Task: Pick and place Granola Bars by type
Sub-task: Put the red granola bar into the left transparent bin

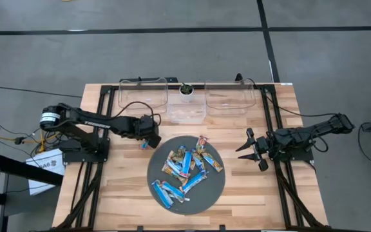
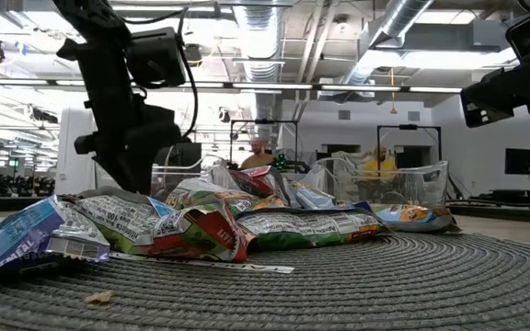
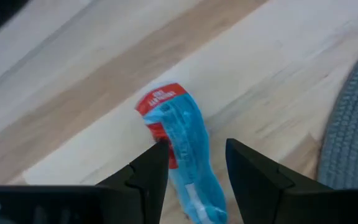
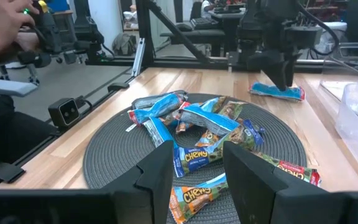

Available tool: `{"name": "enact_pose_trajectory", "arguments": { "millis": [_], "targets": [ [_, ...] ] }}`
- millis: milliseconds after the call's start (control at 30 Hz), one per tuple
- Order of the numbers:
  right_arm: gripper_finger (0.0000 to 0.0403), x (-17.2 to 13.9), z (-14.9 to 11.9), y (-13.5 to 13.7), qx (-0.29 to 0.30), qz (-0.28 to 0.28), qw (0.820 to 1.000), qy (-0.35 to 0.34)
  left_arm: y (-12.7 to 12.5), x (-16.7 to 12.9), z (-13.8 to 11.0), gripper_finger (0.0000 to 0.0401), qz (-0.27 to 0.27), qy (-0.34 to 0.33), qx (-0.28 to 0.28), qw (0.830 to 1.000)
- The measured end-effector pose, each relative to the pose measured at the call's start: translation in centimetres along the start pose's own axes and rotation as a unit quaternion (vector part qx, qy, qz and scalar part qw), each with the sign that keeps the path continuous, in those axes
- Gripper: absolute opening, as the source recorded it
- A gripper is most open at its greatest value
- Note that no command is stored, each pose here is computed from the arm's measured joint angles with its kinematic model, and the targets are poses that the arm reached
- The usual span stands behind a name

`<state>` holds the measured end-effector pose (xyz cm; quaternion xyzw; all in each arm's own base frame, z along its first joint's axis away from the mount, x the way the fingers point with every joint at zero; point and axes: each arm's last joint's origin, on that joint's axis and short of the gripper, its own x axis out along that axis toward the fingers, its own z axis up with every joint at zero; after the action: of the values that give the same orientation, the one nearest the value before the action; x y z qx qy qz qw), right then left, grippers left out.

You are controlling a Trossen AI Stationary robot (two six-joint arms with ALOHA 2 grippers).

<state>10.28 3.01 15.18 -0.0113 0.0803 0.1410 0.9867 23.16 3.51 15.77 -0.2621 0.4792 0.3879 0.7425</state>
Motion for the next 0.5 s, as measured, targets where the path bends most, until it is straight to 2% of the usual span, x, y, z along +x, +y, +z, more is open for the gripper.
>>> {"name": "enact_pose_trajectory", "arguments": {
  "millis": [267, 500],
  "targets": [
    [0.0134, 0.0, 0.0, 0.0, 0.000, 0.000, 1.000, 0.000, 0.1, 0.3, -0.3, 0.0154, 0.011, 0.020, -0.012, 1.000],
    [0.0134, 0.0, 0.0, 0.0, 0.000, 0.000, 1.000, 0.000, -0.5, 1.7, -0.7, 0.0154, -0.004, 0.058, -0.011, 0.998]
  ]
}}
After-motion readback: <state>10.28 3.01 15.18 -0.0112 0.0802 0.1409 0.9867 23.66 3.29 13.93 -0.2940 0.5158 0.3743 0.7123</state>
